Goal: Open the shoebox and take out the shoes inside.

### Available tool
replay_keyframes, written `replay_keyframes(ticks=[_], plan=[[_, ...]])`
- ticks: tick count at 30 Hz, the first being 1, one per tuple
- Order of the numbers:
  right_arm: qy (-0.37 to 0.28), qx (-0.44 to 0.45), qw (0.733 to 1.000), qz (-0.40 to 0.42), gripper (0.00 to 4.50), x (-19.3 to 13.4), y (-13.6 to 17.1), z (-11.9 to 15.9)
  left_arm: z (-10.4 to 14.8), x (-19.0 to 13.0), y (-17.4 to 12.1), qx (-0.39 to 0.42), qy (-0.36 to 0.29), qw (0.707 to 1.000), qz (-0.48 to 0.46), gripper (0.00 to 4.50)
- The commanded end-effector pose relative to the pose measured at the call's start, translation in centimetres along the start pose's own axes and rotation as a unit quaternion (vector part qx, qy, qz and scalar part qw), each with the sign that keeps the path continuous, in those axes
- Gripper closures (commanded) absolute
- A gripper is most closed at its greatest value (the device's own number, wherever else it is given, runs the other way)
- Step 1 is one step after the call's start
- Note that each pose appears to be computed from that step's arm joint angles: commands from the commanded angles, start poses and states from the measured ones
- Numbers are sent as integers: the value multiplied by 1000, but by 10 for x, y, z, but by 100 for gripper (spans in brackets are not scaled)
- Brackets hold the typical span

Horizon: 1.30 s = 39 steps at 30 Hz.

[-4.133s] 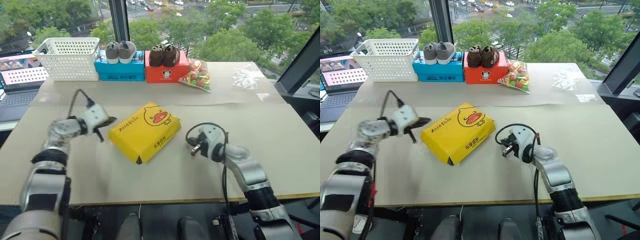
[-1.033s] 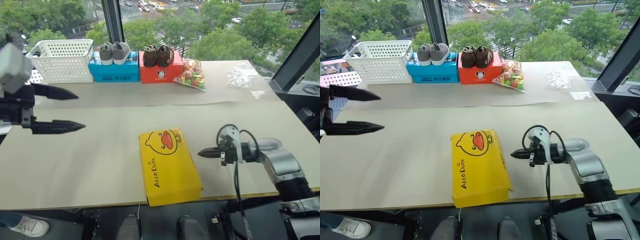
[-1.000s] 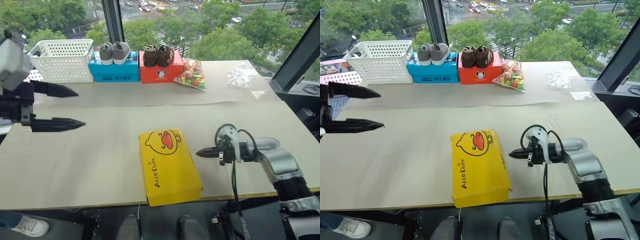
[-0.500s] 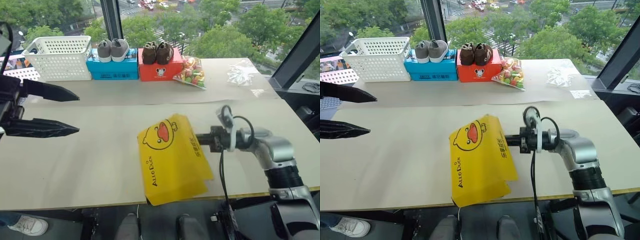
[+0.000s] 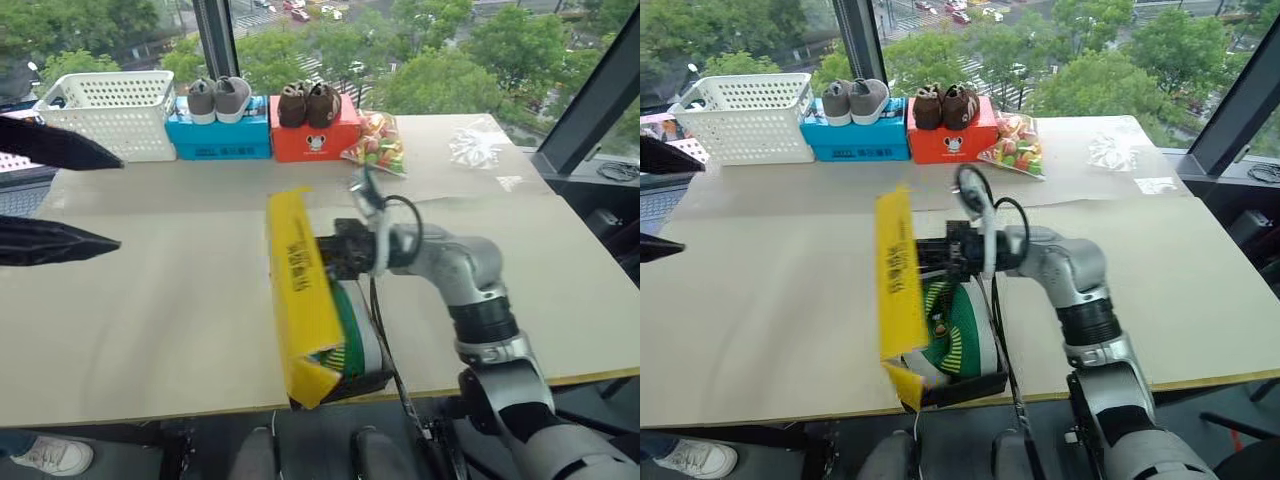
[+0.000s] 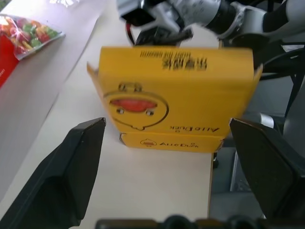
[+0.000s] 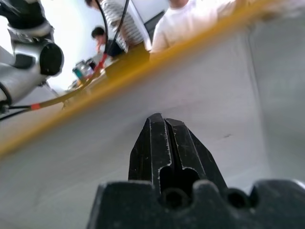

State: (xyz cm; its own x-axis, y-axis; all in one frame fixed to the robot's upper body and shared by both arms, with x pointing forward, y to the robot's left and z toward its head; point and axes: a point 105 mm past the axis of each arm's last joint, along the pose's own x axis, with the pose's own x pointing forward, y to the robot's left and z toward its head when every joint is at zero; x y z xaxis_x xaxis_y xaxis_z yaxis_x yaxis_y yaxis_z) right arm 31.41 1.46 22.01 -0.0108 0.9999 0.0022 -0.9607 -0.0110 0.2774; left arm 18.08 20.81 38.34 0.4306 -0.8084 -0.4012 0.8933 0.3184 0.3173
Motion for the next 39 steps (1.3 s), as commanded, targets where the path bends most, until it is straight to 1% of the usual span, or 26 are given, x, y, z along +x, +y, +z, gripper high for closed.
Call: replay_keyframes(ticks=[1,3,7,11,15,16,19,20,22,24,26,27,28,29,31,32,33,37,39], plan=[[29,-31,998,-46,450,19,-17,-4,24,1,-13,26,-22,999,5,7],[38,-45,997,-50,450,22,-20,-3,28,4,-18,32,-17,999,1,7],[48,-68,995,-57,450,15,-21,2,29,8,-18,28,-16,999,3,7],[80,-126,987,-58,450,-9,-12,13,23,14,-15,22,-15,1000,-3,7],[145,-238,957,-75,450,-42,-5,22,8,21,-6,20,-2,1000,-9,7],[154,-252,952,-78,450,-46,-5,22,5,22,-4,20,3,1000,-9,7],[201,-273,937,-85,450,-68,0,22,-18,29,10,28,39,999,-8,7],[219,-276,933,-80,422,-74,3,19,-26,32,14,33,51,998,-11,3],[250,-276,926,-60,382,-83,12,12,-36,37,18,35,57,998,-19,0],[277,-281,918,-43,309,-90,20,5,-44,42,22,39,61,997,-26,0],[294,-285,912,-28,248,-95,27,2,-47,46,24,41,58,997,-34,0],[302,-285,910,-16,206,-97,33,1,-50,49,26,42,56,997,-35,0],[307,-284,908,-9,175,-99,36,1,-51,51,28,42,56,997,-36,0],[311,-284,907,0,131,-100,41,1,-53,53,29,44,56,997,-38,0],[314,-291,904,10,75,-98,46,2,-56,57,32,43,54,997,-43,0],[314,-292,903,13,33,-97,47,3,-58,59,33,44,54,997,-44,0],[315,-296,902,15,2,-96,47,3,-59,60,34,44,55,996,-46,0],[315,-318,894,23,2,-86,47,2,-60,64,35,44,52,996,-51,0],[316,-338,886,24,2,-80,44,2,-60,65,36,44,52,996,-51,0]])
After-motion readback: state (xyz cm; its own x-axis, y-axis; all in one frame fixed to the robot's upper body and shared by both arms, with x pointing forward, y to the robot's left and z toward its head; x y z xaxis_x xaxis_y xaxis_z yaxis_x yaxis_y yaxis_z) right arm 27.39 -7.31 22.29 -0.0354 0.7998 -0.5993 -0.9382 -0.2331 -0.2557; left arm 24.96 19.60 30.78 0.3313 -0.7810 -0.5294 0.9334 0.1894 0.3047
